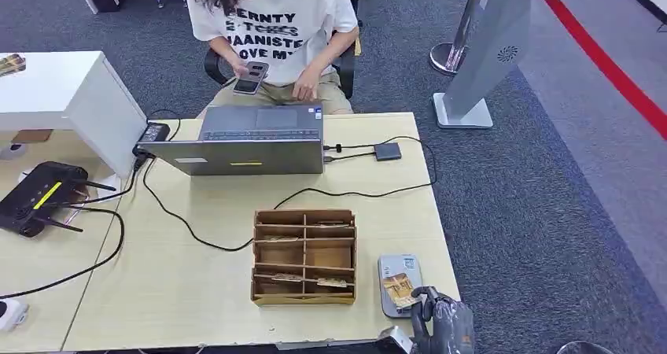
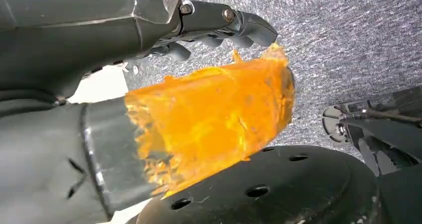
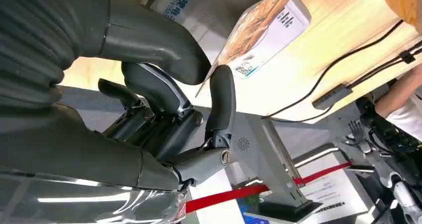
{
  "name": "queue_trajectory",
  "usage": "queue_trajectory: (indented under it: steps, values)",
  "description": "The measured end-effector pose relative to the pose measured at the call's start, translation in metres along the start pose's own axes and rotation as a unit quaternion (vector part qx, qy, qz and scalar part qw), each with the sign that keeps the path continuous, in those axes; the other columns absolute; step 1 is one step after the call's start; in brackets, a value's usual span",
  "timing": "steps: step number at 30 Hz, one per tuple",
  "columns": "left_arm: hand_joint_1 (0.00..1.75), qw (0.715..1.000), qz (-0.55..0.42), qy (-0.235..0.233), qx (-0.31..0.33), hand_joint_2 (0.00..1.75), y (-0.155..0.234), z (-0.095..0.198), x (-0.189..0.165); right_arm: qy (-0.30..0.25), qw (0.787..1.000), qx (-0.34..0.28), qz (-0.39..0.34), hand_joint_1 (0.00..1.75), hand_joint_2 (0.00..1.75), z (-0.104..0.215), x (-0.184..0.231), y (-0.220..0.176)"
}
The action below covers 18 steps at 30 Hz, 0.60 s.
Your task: Pass the card to the sensor for recognition and then transmit it.
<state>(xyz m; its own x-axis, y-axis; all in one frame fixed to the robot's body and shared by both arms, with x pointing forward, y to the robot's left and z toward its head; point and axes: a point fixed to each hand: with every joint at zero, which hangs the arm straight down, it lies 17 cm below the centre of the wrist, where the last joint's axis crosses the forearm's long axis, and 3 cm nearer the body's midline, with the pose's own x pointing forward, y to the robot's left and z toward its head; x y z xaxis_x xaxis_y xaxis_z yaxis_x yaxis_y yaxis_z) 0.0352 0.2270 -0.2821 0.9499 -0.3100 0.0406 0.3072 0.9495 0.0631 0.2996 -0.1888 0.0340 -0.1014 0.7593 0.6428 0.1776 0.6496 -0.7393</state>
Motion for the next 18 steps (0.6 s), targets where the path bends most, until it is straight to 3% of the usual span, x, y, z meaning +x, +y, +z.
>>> queue_trajectory:
  steps: [18]
  values:
    - [0.00, 1.000, 0.002, 0.000, 0.000, 0.00, 0.000, 0.000, 0.000, 0.010, 1.000, 0.009, 0.011, 1.75, 1.75, 0.004, -0.011, 0.004]
